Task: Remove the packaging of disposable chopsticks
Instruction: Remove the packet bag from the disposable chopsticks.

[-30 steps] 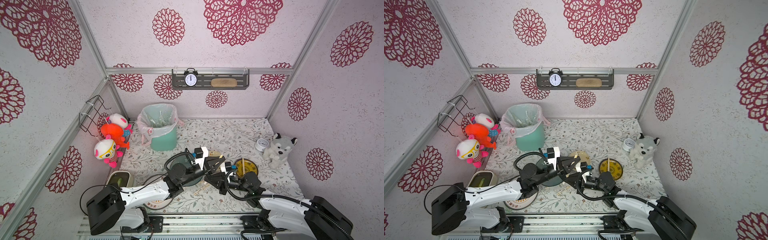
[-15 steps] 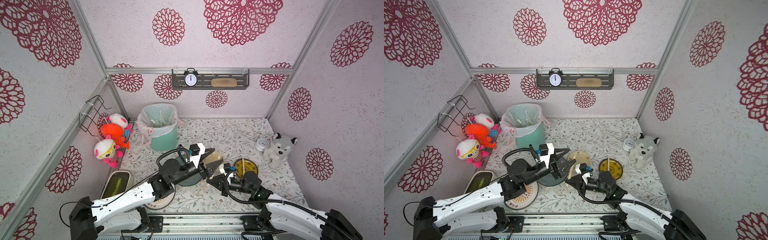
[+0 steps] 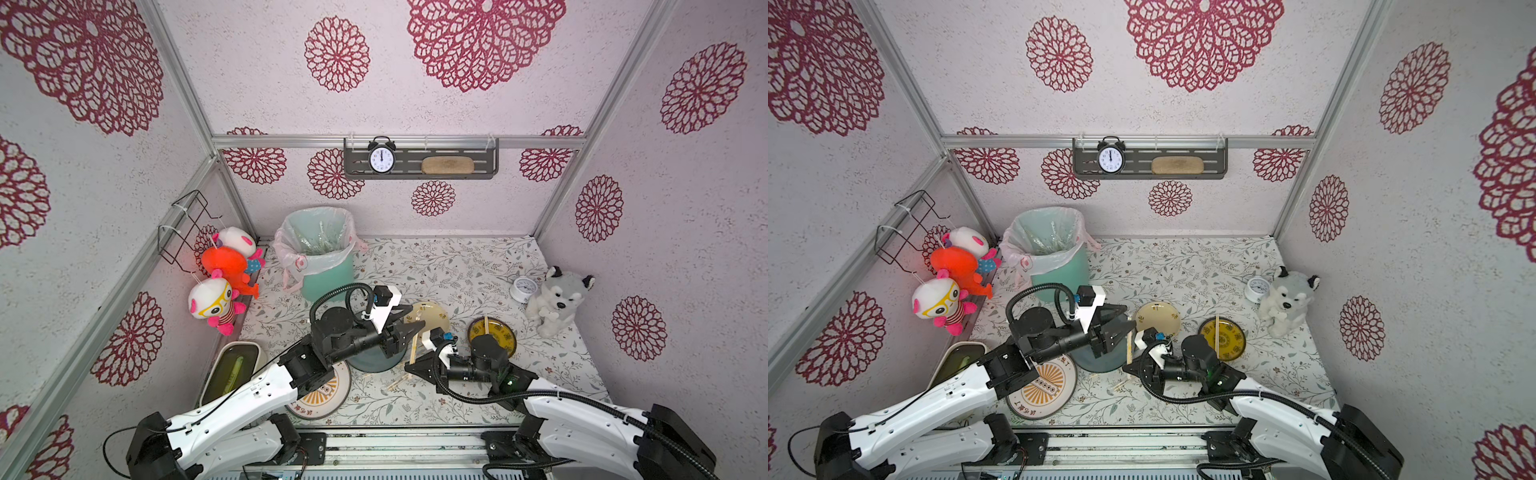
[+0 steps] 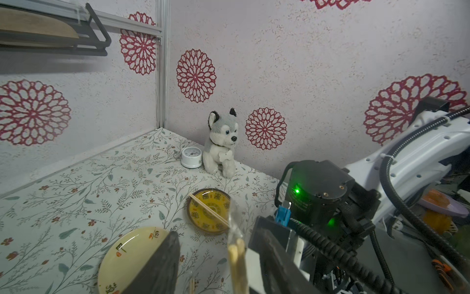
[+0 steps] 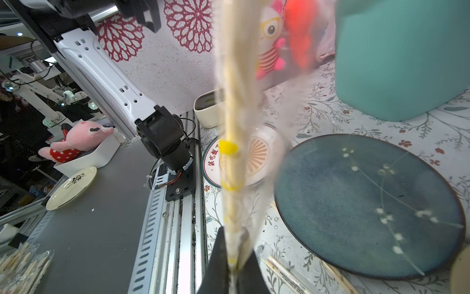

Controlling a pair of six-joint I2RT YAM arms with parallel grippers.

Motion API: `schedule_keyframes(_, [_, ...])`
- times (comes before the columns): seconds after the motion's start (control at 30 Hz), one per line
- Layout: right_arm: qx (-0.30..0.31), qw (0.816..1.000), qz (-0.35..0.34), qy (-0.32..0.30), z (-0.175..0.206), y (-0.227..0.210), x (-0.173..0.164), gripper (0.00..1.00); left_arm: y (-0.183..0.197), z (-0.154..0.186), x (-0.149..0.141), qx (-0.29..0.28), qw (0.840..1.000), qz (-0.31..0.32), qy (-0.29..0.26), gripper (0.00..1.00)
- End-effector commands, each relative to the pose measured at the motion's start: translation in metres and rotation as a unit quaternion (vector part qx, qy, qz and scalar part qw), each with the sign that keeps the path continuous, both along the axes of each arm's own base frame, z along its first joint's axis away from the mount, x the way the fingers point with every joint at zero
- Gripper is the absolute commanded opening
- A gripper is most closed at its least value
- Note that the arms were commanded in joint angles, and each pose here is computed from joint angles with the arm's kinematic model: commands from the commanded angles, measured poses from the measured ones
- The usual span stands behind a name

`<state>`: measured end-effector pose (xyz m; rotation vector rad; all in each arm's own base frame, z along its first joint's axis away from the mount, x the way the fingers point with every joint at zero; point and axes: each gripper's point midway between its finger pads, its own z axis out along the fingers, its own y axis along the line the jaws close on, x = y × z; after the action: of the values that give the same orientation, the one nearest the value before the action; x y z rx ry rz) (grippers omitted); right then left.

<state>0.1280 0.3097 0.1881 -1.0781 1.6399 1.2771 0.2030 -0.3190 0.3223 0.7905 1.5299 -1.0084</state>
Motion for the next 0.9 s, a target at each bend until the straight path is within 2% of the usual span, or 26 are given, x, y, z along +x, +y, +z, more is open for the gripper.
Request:
schedule_keyframes(0.0, [0.02, 0.999, 0.013, -0.032, 0.019, 0.006, -0.002, 0.0, -0.004, 0.004, -0.007, -0.006, 1.0, -0.026, -0.004, 0.32])
schedule_keyframes(0.27, [0.032, 0.998, 0.01, -0.045, 0.024, 0.002, -0.004, 0.0, 0.003, 0.0, -0.017, -0.035, 0.998, -0.047, 0.0, 0.2])
schedule_keyframes(0.4, [0.034, 0.998, 0.008, -0.048, 0.025, 0.0, -0.005, 0.0, -0.001, -0.007, -0.02, -0.031, 0.998, -0.061, 0.009, 0.19])
schedule_keyframes(0.47, [0.035, 0.998, 0.009, -0.049, 0.025, 0.0, -0.005, 0.0, -0.003, -0.009, -0.019, -0.031, 0.997, -0.065, 0.013, 0.12])
schedule_keyframes(0.67, [0.041, 0.998, 0.008, -0.055, 0.027, -0.001, -0.006, 0.0, -0.001, -0.016, -0.021, -0.03, 0.997, -0.065, 0.015, 0.09])
schedule_keyframes(0.87, [0.07, 0.994, 0.003, -0.086, 0.046, -0.008, -0.009, 0.0, 0.003, -0.044, -0.021, -0.021, 0.997, -0.056, 0.038, 0.08])
